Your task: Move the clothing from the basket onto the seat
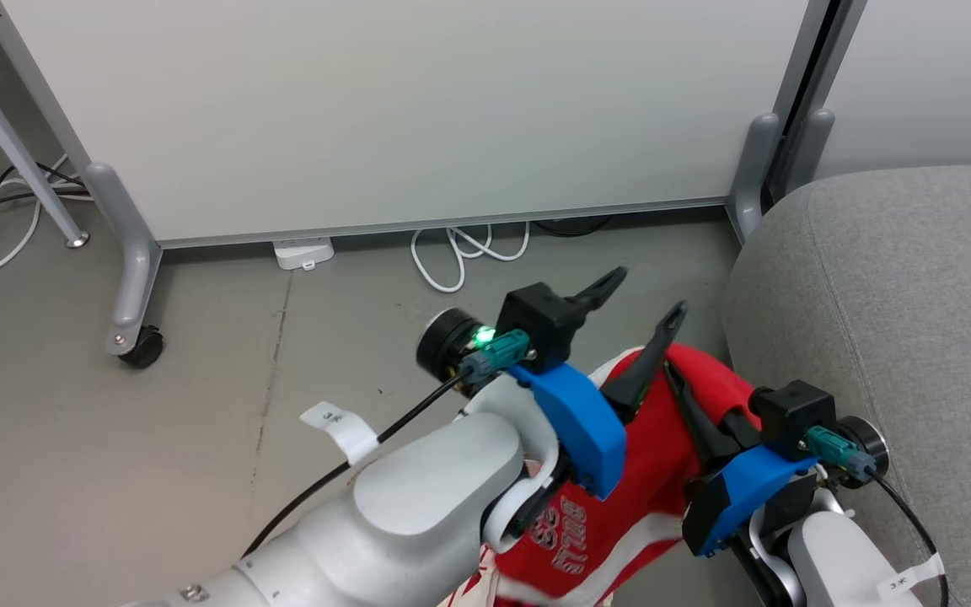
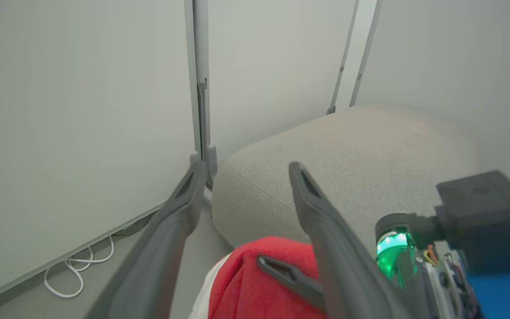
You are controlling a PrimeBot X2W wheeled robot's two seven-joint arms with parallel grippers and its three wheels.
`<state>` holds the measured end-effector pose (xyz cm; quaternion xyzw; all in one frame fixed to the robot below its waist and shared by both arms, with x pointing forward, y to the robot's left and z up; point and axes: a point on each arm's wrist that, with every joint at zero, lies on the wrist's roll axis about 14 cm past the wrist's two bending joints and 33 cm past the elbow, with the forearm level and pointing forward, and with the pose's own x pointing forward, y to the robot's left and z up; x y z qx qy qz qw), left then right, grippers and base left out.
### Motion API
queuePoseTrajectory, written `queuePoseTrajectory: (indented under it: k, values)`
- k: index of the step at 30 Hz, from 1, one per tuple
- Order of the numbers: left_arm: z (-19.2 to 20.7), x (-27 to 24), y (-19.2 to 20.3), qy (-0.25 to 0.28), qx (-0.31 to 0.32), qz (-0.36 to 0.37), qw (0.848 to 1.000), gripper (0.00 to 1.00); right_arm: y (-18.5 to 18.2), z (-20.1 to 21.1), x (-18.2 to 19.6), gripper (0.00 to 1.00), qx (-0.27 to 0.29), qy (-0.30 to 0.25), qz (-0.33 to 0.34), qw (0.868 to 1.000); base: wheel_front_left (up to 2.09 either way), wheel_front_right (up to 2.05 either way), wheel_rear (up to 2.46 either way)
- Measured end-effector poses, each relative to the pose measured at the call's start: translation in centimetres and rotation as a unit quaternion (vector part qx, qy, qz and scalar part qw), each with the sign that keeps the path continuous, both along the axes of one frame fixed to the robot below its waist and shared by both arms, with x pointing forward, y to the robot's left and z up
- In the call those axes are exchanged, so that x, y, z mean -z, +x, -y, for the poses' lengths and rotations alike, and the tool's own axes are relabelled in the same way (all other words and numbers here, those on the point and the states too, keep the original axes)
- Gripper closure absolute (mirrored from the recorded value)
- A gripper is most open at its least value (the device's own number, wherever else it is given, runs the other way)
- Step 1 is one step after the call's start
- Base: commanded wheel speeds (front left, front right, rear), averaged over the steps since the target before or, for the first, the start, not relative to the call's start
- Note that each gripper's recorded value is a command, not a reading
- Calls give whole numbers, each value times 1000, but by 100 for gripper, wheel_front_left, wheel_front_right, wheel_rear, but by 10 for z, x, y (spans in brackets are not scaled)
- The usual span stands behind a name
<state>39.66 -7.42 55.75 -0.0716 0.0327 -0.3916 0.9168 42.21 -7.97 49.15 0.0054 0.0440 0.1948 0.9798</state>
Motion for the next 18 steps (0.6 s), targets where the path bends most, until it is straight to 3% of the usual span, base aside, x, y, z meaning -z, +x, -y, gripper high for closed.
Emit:
queuePoseTrajectory:
  k: [8, 18]
  values:
    - [-34, 11, 8, -38, -62, -5, 997, 0, 4, 7, -9, 100, 12, 9, 16, 1000, 0, 0, 0]
    - [-85, 42, -10, -41, -123, 0, 992, 0, -2, 20, -22, 100, 31, 15, 37, 999, 0, 0, 0]
